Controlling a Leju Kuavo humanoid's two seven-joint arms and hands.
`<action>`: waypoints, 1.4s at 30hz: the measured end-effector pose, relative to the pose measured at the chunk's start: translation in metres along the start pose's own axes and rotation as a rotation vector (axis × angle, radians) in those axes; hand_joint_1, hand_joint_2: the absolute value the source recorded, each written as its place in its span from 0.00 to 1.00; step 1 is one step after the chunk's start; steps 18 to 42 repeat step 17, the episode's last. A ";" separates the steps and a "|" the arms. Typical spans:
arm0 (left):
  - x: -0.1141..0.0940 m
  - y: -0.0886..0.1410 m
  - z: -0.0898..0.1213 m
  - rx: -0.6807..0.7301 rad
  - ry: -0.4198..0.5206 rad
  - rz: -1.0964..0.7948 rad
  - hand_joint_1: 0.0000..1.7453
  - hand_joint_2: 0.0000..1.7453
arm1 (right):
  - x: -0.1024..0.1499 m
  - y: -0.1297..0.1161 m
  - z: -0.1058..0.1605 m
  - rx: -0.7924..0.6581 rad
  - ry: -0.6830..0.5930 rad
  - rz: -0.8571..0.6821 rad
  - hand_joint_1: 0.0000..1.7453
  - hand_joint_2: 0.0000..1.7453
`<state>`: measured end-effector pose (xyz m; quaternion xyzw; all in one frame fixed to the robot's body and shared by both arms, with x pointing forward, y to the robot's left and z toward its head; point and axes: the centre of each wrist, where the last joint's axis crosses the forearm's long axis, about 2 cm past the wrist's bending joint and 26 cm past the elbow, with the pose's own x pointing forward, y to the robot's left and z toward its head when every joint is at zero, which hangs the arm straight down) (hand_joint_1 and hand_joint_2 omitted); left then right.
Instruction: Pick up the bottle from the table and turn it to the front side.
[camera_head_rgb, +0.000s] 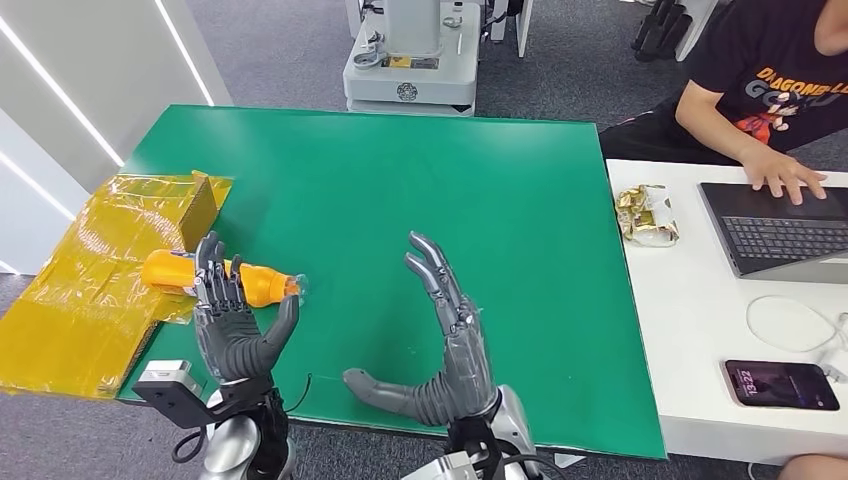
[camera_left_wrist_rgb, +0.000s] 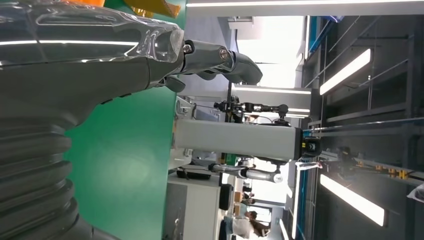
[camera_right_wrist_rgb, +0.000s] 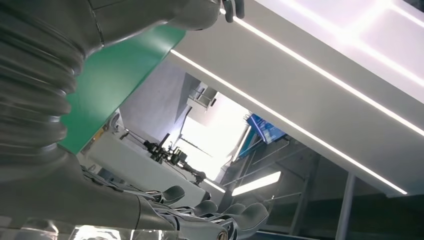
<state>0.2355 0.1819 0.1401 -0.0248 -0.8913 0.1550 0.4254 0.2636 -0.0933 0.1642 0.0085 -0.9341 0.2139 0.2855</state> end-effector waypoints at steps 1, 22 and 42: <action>0.000 0.001 0.000 0.003 0.000 0.000 0.00 1.00 | 0.000 0.000 0.000 -0.005 -0.003 0.002 0.00 1.00; 0.000 0.001 -0.005 -0.008 -0.017 -0.007 0.00 1.00 | -0.003 0.005 -0.006 -0.025 0.014 0.007 0.00 1.00; 0.000 0.001 -0.005 -0.008 -0.017 -0.007 0.00 1.00 | -0.003 0.005 -0.006 -0.025 0.014 0.007 0.00 1.00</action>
